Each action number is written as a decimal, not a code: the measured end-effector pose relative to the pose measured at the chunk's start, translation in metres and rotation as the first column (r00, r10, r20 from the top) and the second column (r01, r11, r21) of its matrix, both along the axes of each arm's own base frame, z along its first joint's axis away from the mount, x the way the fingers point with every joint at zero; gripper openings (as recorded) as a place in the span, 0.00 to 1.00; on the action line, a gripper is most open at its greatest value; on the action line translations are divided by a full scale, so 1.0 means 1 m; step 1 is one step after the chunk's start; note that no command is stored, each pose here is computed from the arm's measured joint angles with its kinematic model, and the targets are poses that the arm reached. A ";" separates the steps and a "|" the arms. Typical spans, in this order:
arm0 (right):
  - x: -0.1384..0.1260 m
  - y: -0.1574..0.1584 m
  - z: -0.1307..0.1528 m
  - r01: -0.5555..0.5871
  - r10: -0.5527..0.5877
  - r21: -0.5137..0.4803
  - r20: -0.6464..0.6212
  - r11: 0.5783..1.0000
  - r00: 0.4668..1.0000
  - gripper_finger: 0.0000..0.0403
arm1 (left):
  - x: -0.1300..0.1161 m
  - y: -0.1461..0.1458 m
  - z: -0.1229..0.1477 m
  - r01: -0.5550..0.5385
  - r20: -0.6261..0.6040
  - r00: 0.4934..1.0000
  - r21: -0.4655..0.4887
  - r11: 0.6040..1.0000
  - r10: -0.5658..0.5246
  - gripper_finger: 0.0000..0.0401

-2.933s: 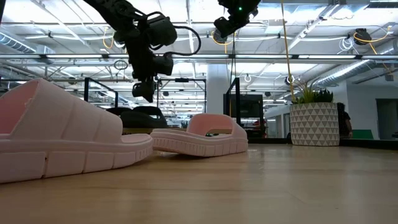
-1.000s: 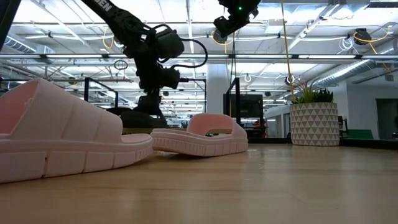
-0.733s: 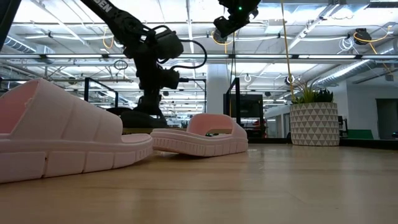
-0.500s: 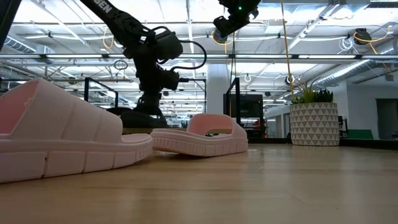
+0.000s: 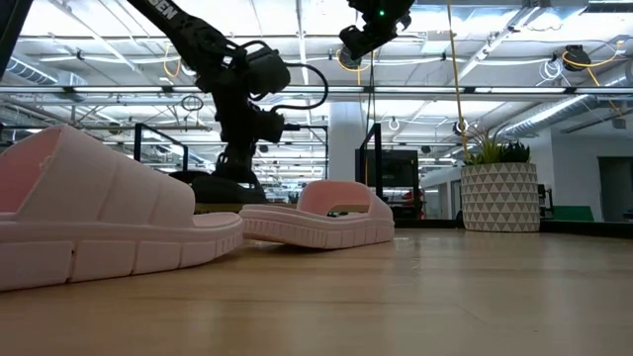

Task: Pick and place slides into the shelf
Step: Put the black slipper on the shelf

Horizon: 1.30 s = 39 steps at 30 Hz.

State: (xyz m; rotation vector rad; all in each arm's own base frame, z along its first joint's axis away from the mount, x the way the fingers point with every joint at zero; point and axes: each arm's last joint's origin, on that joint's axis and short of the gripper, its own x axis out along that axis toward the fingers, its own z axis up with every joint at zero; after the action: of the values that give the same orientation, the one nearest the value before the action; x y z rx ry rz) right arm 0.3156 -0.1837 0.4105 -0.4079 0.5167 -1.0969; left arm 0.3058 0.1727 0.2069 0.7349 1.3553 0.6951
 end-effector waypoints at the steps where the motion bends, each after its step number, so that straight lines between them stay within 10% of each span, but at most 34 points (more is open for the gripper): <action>1: 0.000 0.000 0.000 0.000 0.000 0.000 0.000 1.000 1.000 0.51 | 0.000 -0.001 0.003 0.001 0.006 1.000 0.008 1.000 -0.001 0.01; 10: 0.000 0.000 0.000 0.000 0.000 0.000 0.000 1.000 1.000 0.51 | -0.019 -0.021 0.039 0.109 0.111 0.989 -0.124 0.986 -0.095 0.06; 20: 0.000 0.000 0.000 0.005 -0.006 0.009 0.024 1.000 1.000 0.51 | -0.031 -0.055 0.052 0.075 0.166 0.985 -0.219 0.973 -0.039 0.35; 30: 0.000 0.000 0.000 0.005 -0.005 0.010 0.024 1.000 1.000 0.51 | -0.031 -0.056 0.033 0.075 0.125 0.991 -0.270 0.960 -0.042 0.64; 39: 0.000 0.000 0.000 0.005 -0.005 0.009 0.024 1.000 1.000 0.51 | -0.040 -0.047 0.002 0.074 0.101 0.993 -0.199 0.977 -0.055 0.67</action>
State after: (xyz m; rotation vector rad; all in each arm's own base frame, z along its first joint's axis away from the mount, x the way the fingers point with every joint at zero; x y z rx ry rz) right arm 0.3156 -0.1837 0.4106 -0.3848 0.5014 -1.1027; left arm 0.2656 0.1253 0.2090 0.5730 1.2879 0.5247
